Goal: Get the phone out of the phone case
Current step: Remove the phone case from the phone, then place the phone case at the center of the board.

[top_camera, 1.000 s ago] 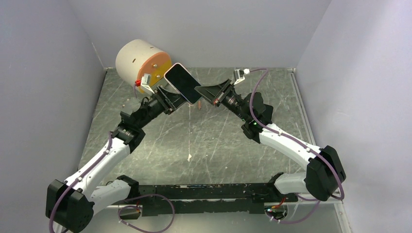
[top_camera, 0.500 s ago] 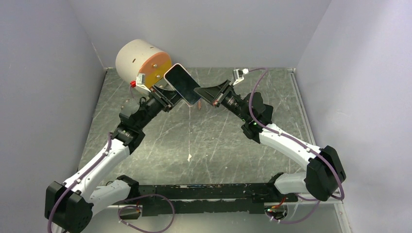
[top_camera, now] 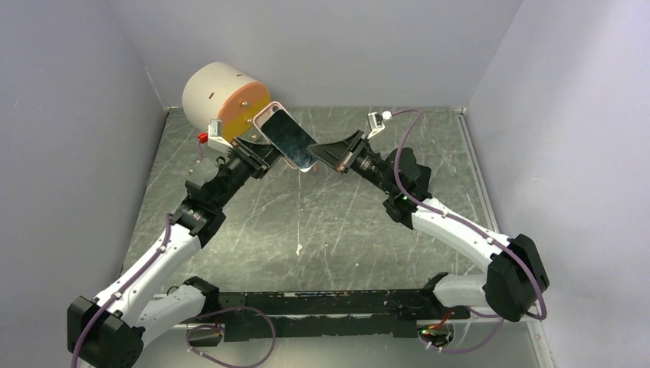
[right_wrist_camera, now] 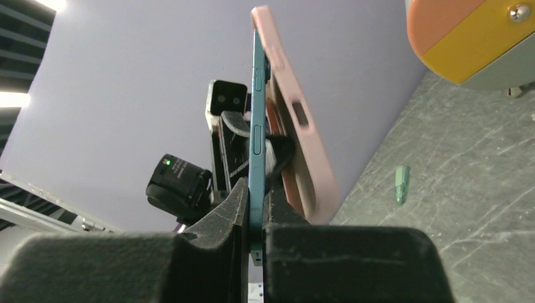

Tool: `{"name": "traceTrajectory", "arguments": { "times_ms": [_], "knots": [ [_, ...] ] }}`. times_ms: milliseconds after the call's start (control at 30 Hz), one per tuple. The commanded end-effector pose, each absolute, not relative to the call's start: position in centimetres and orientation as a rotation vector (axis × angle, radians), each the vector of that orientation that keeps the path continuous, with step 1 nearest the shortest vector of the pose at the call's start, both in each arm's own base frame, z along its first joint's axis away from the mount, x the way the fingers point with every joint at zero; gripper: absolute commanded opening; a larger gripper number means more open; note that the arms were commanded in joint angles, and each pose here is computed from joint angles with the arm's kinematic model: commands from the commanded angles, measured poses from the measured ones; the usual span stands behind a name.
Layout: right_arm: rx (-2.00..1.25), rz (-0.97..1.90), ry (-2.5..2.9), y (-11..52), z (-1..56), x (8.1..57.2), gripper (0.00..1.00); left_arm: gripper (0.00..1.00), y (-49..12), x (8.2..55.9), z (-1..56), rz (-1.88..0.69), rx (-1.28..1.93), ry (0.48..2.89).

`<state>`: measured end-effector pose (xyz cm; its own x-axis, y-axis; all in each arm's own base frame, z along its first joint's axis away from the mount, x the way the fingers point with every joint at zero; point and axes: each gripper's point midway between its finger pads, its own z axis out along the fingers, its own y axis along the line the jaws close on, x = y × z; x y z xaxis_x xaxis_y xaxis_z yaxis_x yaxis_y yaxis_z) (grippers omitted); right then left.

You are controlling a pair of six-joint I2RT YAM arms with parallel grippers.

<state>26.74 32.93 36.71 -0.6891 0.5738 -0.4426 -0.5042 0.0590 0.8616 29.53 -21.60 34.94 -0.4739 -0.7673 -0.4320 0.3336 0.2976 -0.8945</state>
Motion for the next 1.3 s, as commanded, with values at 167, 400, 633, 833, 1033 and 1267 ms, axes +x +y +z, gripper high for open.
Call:
{"name": "traceTrajectory", "arguments": {
  "times_ms": [167,400,633,833,1033,1267],
  "knots": [
    [-0.063,1.779,1.551,32.3,37.3,23.7,0.00,0.05,-14.9,32.5,40.4,-1.215,-0.571,1.274],
    [-0.076,1.734,1.519,30.9,37.9,23.9,0.00,0.04,-13.5,31.6,36.2,-1.138,-0.666,1.361],
    [-0.040,1.666,1.540,28.9,36.7,25.1,0.00,0.02,-10.5,30.0,28.6,-0.984,-0.887,1.491],
    [-0.014,1.573,1.583,27.1,35.3,26.3,0.00,0.03,-9.5,29.8,21.4,-0.920,-1.109,1.577],
    [-0.052,1.454,1.613,25.9,34.6,26.7,0.00,0.03,-7.6,29.9,15.9,-0.835,-1.329,1.552],
    [-0.054,1.388,1.635,24.6,33.5,26.8,0.00,0.03,-6.1,32.1,12.7,-0.744,-1.452,1.541]
  ]
}}
